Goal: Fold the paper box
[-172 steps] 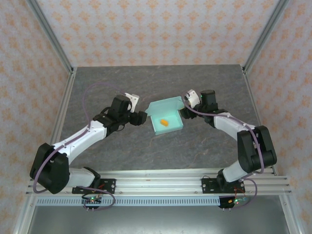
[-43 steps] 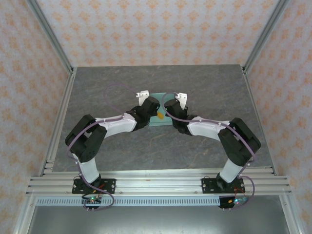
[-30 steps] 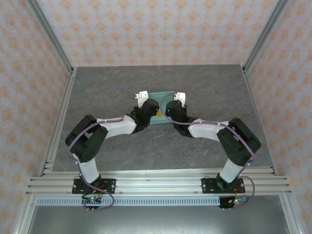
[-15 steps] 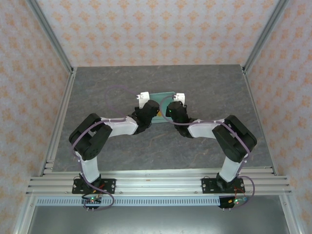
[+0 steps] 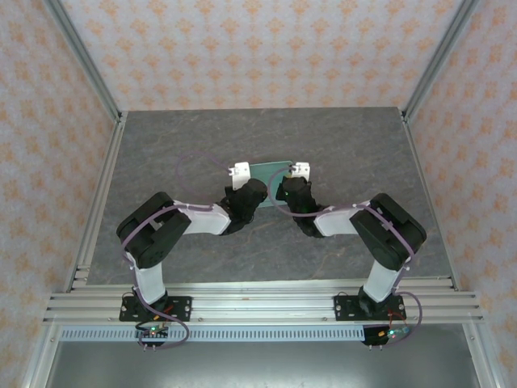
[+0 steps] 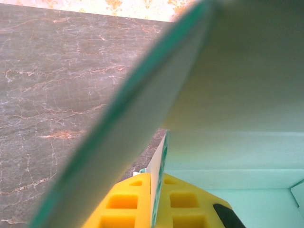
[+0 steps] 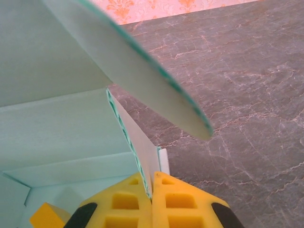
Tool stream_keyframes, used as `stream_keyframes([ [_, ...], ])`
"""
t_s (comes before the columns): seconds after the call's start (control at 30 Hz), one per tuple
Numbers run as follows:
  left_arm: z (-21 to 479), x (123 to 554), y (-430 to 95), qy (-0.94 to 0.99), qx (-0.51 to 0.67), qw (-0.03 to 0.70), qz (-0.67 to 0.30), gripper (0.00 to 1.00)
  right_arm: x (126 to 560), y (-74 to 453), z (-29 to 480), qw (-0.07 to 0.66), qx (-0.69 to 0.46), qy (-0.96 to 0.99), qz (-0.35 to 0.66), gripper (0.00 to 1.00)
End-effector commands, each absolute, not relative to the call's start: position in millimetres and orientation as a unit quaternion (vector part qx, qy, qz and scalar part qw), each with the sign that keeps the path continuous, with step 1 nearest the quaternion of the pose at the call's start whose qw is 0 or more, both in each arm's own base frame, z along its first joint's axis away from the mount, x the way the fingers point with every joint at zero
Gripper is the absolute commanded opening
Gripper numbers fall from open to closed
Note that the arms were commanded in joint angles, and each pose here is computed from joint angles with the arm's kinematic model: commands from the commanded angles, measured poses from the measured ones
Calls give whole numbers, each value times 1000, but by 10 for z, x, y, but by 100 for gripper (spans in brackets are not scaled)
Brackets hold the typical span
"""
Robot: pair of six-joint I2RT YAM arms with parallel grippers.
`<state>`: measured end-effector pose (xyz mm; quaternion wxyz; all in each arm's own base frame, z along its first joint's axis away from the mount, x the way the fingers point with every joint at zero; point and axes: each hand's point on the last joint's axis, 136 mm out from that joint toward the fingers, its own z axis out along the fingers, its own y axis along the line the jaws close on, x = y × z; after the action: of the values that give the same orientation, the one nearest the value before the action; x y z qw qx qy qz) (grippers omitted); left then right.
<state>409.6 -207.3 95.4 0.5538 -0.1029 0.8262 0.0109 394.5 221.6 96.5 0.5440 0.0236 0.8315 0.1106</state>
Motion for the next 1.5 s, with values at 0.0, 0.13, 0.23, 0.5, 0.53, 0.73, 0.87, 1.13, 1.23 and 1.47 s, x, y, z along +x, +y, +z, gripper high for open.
stream_keyframes([
  [0.0,751,3995,-1898,828,-115,546,53,5,3831,2108,757,514,59,849,108,0],
  [0.13,732,3974,-1883,829,-114,544,58,5,3792,2089,720,487,97,860,118,0],
  [0.23,732,3960,-1871,829,-115,544,62,5,3774,2094,718,478,108,863,121,0],
  [0.5,682,3917,-1858,826,-117,547,66,6,3728,2043,629,483,90,864,106,0],
  [0.53,681,3905,-1855,825,-117,549,68,6,3720,2038,618,483,90,865,105,0],
  [0.73,606,3855,-1832,824,-118,549,74,6,3665,2013,527,475,93,868,109,0],
  [0.87,575,3828,-1853,824,-114,550,78,6,3630,2014,477,467,103,870,117,1],
  [1.13,544,3781,-1821,823,-112,550,87,6,3592,1979,473,457,114,875,114,1],
  [1.23,523,3769,-1821,824,-110,548,90,6,3571,1982,443,449,118,878,117,1],
  [1.47,380,3707,-1803,826,-112,543,99,6,3489,1912,280,440,128,881,116,1],
])
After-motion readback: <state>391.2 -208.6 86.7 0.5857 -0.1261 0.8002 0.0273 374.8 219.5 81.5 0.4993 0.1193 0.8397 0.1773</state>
